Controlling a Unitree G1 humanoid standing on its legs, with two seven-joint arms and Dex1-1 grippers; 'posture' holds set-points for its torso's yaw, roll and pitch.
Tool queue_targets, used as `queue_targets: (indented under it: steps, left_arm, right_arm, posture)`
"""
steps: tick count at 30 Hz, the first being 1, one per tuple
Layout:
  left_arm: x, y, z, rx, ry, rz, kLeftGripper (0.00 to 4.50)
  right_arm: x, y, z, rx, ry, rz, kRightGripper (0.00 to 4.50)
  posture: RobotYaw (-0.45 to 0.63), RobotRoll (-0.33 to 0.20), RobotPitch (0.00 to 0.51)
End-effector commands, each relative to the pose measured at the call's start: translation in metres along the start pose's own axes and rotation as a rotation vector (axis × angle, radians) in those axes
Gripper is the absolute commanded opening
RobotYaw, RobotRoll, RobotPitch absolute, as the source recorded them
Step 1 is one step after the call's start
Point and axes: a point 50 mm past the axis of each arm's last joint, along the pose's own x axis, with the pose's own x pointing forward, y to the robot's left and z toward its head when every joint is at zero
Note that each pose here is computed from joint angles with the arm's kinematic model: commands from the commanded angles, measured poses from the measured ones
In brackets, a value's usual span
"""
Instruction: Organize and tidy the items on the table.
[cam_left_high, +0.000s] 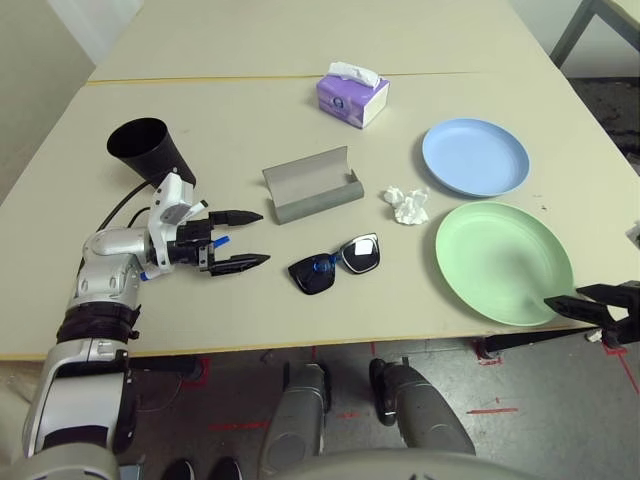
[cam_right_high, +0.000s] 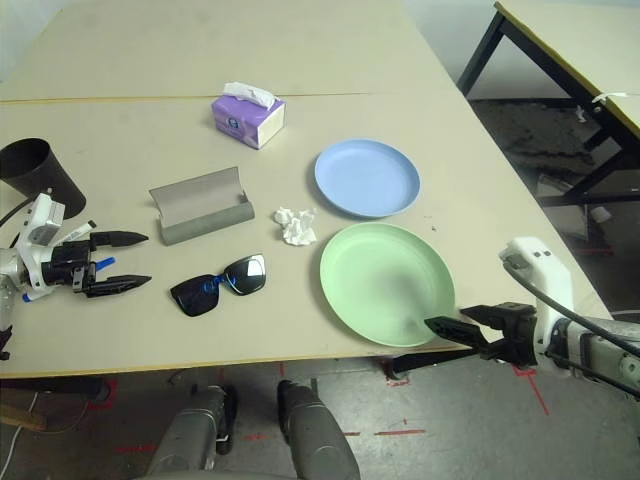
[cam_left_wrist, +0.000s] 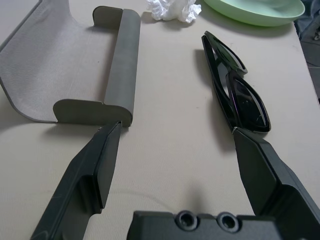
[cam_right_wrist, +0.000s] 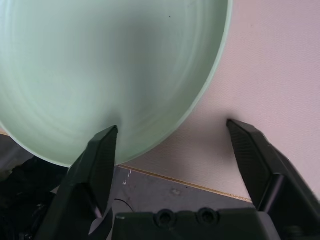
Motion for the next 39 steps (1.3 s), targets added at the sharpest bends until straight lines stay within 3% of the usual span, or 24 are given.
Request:
queue_targets:
  steps: [1, 8, 10, 19, 22, 28, 34, 39]
  left_arm:
    - [-0.003, -0.001, 0.001, 0.003, -0.010, 0.015, 4.50]
    - [-0.002, -0.001, 0.002, 0.006, -0.014, 0.017, 4.50]
    - [-0.001, -0.001, 0.001, 0.006, -0.014, 0.017, 4.50]
    - [-0.001, -0.002, -0.001, -0.003, -0.010, 0.013, 4.50]
    - [-0.001, -0.003, -0.002, -0.006, -0.006, 0.010, 4.50]
    - [-0.002, 0.000, 0.000, 0.000, -0.007, 0.024, 4.50]
    - [-0.002, 0.000, -0.001, 0.005, -0.009, 0.034, 4.50]
    - [-0.002, -0.003, -0.003, 0.002, -0.015, 0.041, 4.50]
  right_arm:
    - [0.006, 0.008, -0.009, 0.042, 0.052, 0.069, 3.14]
    - [0.005, 0.008, -0.006, 0.044, 0.046, 0.073, 0.49]
    - [0.005, 0.008, -0.005, 0.044, 0.045, 0.073, 0.01]
    - [0.002, 0.005, 0.004, 0.061, -0.008, 0.078, 0.01]
    - [-0.002, 0.006, 0.023, 0.096, -0.090, 0.107, 0.01]
    - [-0.013, 0.010, 0.084, 0.164, -0.300, 0.192, 0.01]
    - [-0.015, 0.005, 0.130, 0.187, -0.407, 0.186, 0.01]
    - [-0.003, -0.006, 0.155, 0.173, -0.440, 0.107, 0.01]
  posture:
    - [-0.07, 0.000, 0.218]
    - [-0.07, 0.000, 0.216]
    - [-0.07, 0.000, 0.216]
    - [-0.08, 0.000, 0.218]
    - [-0.08, 0.000, 0.216]
    - [-0.07, 0.000, 0.210]
    - [-0.07, 0.000, 0.208]
    - [-0.05, 0.000, 0.205]
